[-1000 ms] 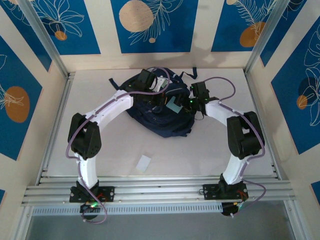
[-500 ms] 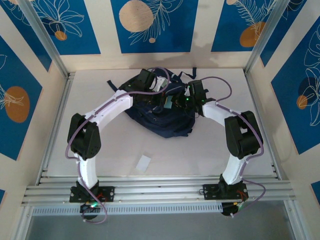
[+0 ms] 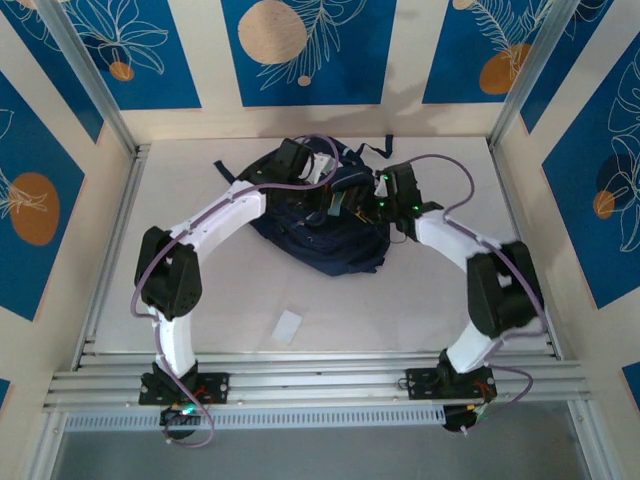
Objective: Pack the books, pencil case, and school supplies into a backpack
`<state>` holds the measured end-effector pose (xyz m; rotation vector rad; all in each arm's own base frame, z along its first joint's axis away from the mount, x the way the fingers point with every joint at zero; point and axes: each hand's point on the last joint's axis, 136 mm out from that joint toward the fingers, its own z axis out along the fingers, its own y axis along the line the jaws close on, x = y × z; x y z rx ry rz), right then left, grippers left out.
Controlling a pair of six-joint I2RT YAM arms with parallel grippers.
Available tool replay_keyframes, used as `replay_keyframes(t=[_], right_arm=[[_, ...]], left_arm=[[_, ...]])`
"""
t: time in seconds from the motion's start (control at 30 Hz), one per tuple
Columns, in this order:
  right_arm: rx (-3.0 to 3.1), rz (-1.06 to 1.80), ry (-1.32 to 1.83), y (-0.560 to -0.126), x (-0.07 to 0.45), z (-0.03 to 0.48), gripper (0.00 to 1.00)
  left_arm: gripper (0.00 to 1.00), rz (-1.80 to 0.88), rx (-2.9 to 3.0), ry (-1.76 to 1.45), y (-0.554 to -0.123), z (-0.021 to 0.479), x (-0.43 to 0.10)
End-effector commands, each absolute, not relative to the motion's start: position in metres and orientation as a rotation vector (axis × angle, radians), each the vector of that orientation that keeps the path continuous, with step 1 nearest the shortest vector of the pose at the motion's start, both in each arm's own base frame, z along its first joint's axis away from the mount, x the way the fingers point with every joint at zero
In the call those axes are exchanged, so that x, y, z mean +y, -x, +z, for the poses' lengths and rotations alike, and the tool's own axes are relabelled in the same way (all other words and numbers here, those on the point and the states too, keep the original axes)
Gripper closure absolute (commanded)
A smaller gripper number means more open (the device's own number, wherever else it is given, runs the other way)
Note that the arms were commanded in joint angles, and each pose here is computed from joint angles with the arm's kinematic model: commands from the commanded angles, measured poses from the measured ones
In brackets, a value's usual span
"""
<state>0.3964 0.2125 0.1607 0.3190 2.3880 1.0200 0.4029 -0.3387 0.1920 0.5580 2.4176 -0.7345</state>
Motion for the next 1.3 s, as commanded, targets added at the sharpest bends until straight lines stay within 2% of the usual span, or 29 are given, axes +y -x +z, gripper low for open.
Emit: replay_keyframes(t=[0.0,0.27,0.4,0.7,0.97,1.27], right_arm=[[2.447,0.880,-0.132,-0.350,0.203,0.174,0.37],[2.582,0.813,0.389,-0.239,0.251,0.154,0.00],[2.621,0.780,0.584,-0.201,0.281,0.134,0.01],[2.855,0.465,0.450,-0.158,0.335,0.079,0.00],[2.792,0.028,0.550,-0.164,0.364,0.056,0.00],[2.783,-0.239,0.659,-0.156,0.362,0.023,0.01]], left_arm=[[1.00,-0.854,2.265,-0.555,-0.409,0.237,-0.350],[1.00,-0.870,2.278,-0.565,-0.408,0.230,-0.347],[1.00,-0.912,2.293,-0.571,-0.404,0.226,-0.346],[1.00,-0.917,2.312,-0.578,-0.400,0.223,-0.337],[1.00,-0.936,2.313,-0.581,-0.398,0.225,-0.333],[1.00,-0.916,2.298,-0.562,-0.400,0.230,-0.325]])
